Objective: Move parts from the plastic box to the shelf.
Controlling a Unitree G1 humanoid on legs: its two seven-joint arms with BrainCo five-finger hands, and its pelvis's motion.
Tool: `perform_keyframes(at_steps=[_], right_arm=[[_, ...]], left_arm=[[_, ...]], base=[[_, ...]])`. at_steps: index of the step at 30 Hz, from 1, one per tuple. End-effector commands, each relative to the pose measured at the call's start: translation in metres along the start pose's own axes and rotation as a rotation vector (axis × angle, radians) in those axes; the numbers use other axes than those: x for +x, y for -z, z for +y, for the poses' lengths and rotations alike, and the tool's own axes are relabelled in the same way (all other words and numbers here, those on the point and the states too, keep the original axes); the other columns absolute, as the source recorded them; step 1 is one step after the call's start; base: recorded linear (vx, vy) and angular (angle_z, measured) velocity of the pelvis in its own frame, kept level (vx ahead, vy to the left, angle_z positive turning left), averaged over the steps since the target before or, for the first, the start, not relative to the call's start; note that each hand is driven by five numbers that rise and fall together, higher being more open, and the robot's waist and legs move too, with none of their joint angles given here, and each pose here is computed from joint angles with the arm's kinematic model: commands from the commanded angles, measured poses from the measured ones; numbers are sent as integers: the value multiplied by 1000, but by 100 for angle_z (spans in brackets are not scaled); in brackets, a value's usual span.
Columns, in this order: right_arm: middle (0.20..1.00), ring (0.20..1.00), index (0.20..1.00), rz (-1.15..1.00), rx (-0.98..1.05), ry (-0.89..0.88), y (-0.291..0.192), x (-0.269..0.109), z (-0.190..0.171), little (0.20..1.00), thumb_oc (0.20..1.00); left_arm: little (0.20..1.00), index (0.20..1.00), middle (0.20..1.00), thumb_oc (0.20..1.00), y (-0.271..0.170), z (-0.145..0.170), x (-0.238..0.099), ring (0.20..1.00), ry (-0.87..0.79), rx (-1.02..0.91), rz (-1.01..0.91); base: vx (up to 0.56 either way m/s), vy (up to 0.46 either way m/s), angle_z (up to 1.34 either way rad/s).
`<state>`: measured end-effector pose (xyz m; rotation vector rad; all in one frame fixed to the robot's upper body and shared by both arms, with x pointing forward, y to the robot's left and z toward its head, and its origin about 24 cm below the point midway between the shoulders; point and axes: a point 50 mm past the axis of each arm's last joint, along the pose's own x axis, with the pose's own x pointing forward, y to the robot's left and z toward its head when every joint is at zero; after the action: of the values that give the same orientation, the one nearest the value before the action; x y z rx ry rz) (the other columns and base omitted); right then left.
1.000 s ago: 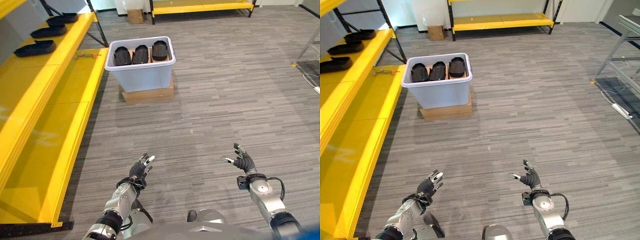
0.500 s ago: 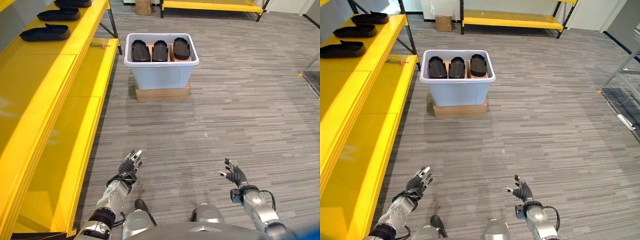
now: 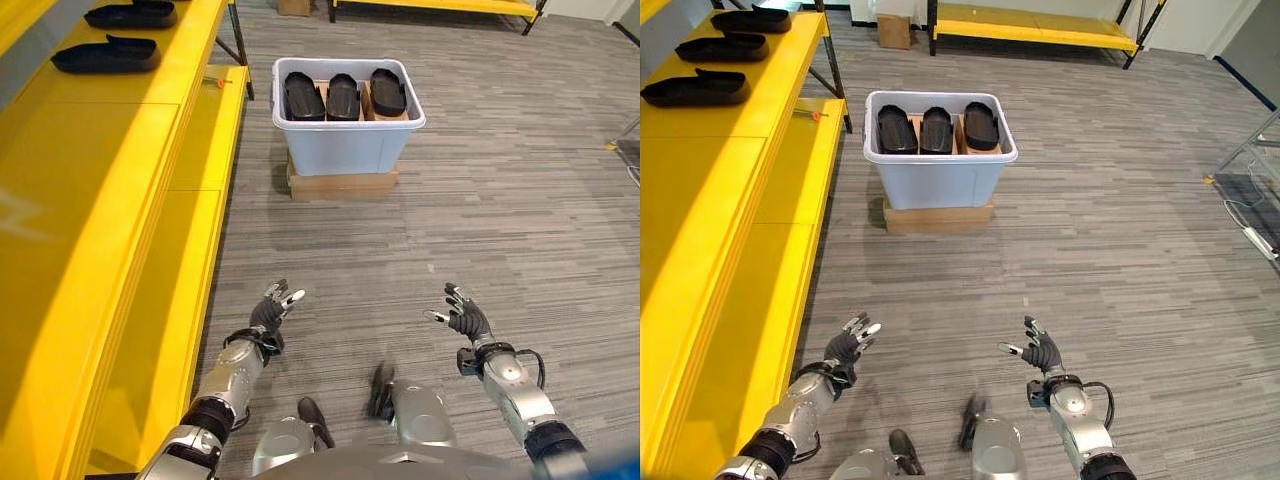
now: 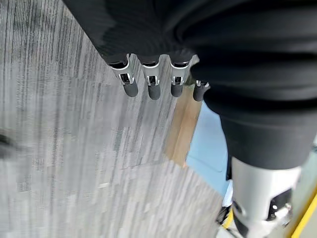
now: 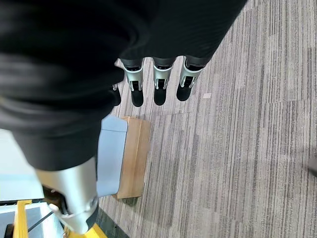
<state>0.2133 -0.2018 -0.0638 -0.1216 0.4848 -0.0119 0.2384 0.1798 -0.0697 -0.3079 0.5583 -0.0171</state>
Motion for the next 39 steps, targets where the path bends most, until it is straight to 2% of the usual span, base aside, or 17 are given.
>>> perform_keyframes(at_steps=[1,5,10,18,25,36,39], right_arm=[[1000,1000,1000,-91,25,71,-20,5,-8,1000,1000],[1000,1000,1000,-59,46,134,-10,2,-13,1000,1000],[1000,1000,1000,-29,-11,197,-6,0,-30,1000,1000],[1000,1000,1000,19,-68,226,-3,-2,-56,1000,1000],[1000,1000,1000,12,-72,210,-4,-3,-69,1000,1000],[1000,1000,1000,-12,-152,18,-5,-2,-29,1000,1000],[1000,1000,1000,-16,-164,10,-5,-1,-20,1000,1000]], left_arm=[[1000,1000,1000,1000,-6,-19,1,1000,104,107,-25],[1000,1000,1000,1000,5,-20,-4,1000,172,213,24],[1000,1000,1000,1000,15,-17,-9,1000,190,192,56],[1000,1000,1000,1000,33,-9,-17,1000,151,159,75],[1000,1000,1000,1000,27,-12,-12,1000,139,180,66],[1000,1000,1000,1000,30,20,-21,1000,-30,48,4],[1000,1000,1000,1000,25,21,-18,1000,8,88,-2]], base=[[433,-419,69],[454,-423,53],[391,-348,48],[353,-316,-20],[209,-216,-10],[385,206,-32],[444,292,-72]])
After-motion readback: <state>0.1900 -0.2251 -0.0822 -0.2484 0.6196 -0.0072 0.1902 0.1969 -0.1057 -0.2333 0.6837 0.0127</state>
